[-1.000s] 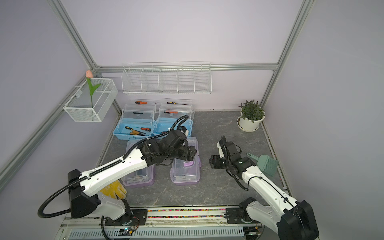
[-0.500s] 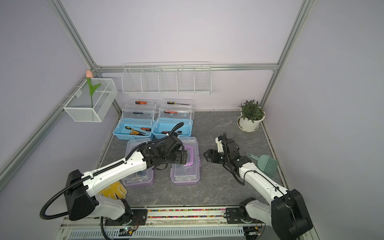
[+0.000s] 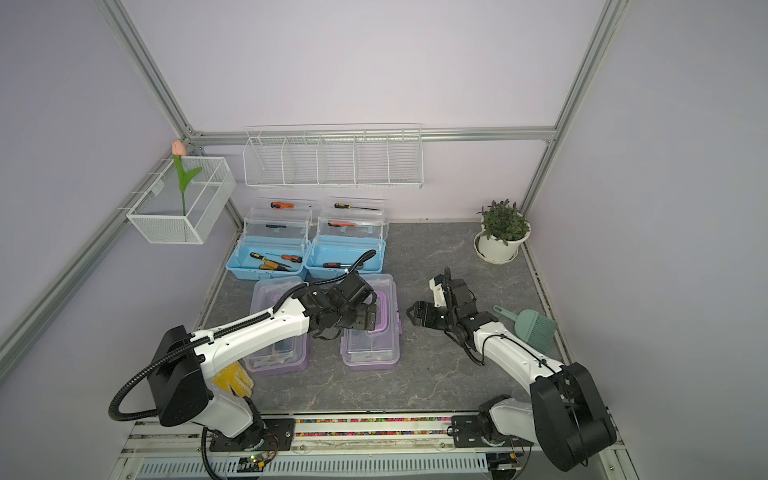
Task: Close toolboxes
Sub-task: Fasten the toolbox latch on the toolbox.
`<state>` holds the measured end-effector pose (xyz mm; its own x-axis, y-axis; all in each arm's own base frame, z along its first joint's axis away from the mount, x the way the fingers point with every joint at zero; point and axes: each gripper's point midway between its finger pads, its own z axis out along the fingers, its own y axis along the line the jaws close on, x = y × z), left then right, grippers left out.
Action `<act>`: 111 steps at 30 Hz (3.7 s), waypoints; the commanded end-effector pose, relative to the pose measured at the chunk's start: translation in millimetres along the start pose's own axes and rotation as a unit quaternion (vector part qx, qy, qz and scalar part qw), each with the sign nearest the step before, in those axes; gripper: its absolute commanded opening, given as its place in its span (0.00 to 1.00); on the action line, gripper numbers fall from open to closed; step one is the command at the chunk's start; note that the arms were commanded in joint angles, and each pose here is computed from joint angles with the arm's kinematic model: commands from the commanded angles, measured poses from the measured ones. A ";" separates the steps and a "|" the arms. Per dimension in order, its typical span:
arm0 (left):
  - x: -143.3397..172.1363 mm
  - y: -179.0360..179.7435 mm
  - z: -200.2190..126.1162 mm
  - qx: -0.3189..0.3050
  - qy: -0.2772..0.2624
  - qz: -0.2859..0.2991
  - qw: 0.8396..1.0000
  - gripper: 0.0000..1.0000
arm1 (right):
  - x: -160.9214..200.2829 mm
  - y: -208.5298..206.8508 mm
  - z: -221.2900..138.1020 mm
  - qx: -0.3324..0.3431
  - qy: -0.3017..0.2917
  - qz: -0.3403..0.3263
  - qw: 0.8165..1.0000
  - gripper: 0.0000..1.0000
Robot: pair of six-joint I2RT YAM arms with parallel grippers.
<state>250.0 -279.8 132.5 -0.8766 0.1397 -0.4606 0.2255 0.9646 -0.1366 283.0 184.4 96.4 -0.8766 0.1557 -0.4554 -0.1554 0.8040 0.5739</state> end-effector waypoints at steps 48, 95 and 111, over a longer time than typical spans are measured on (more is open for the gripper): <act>42.3 79.3 20.8 0.041 0.014 -0.146 0.988 0.71 | 23.2 84.3 48.7 -0.353 0.039 0.136 0.925 0.90; 43.7 54.4 40.8 -0.008 0.058 -0.057 0.997 0.70 | 17.9 76.4 15.8 -0.269 0.012 0.054 0.961 0.81; 42.6 44.2 43.1 -0.001 0.059 -0.045 0.997 0.70 | 16.7 79.5 17.9 -0.260 0.016 0.042 0.964 0.45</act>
<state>274.3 -256.7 126.3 -0.8528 -0.0140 -0.5221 0.1440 0.9546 -0.2608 260.9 258.6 113.6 -0.9168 0.1876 -0.3525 -0.2599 0.3897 0.8835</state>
